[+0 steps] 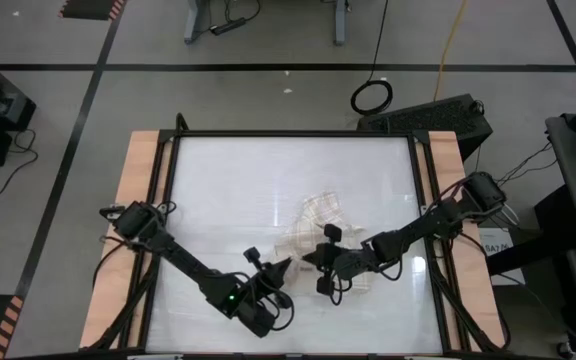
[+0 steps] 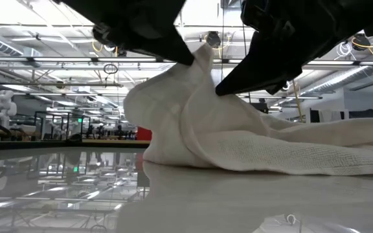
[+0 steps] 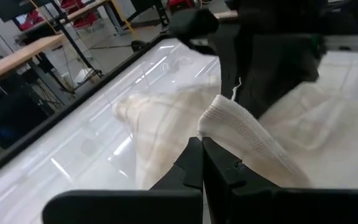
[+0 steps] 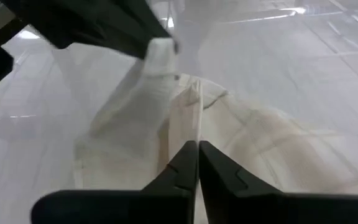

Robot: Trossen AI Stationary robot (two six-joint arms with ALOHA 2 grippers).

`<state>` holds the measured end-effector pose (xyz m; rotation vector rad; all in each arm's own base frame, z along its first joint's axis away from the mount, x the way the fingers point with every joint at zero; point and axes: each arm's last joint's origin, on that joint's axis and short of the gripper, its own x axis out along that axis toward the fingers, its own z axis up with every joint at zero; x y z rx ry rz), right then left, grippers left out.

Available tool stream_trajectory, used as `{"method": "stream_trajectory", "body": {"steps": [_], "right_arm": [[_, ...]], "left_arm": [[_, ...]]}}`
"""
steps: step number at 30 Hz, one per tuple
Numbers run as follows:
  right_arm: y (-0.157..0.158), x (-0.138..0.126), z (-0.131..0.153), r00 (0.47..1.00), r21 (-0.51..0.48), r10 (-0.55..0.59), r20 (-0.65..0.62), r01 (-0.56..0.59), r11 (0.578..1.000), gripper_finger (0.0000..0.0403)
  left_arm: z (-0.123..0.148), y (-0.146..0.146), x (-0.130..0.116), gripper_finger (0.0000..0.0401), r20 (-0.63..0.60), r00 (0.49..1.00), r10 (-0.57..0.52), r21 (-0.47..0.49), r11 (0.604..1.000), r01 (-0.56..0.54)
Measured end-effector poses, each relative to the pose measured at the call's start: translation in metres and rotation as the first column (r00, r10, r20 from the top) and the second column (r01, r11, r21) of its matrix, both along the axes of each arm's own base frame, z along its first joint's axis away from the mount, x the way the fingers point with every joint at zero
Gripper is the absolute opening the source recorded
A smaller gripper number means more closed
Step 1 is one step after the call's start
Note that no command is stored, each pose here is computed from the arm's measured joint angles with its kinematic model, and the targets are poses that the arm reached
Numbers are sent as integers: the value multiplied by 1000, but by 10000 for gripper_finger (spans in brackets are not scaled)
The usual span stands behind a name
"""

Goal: Roll towel
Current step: Roll the white towel

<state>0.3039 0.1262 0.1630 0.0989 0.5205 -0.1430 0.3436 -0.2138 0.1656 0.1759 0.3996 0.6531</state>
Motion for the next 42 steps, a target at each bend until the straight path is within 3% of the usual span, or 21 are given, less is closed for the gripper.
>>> {"method": "stream_trajectory", "body": {"steps": [4, 8, 16, 21, 27, 42], "right_arm": [[-1, 0, 1, 1000, -2, 0, -1, 0, 1000, 3], [0, 0, 1, 1000, 1, -14, 11, 14, 1000, 1], [5, 2, 9, 994, 28, -37, 99, 34, 999, 1], [12, 0, 10, 993, 42, -11, 117, 6, 999, 0], [14, 1, 3, 995, 77, -23, 97, 16, 997, 0], [19, 8, -11, 995, 161, 13, 99, -29, 987, 17]], "left_arm": [[-3, -5, -10, 0, 13, 1000, 17, -33, 999, -17], [-7, -9, -20, 0, 69, 995, 70, -132, 989, -60], [-13, -9, -26, 0, 204, 954, 218, -368, 921, -132], [-33, -6, -21, 0, 131, 966, 223, -387, 908, -157], [-49, -9, -19, 0, 124, 967, 223, -381, 910, -161], [-49, -8, -18, 0, 169, 958, 232, -353, 922, -161]]}}
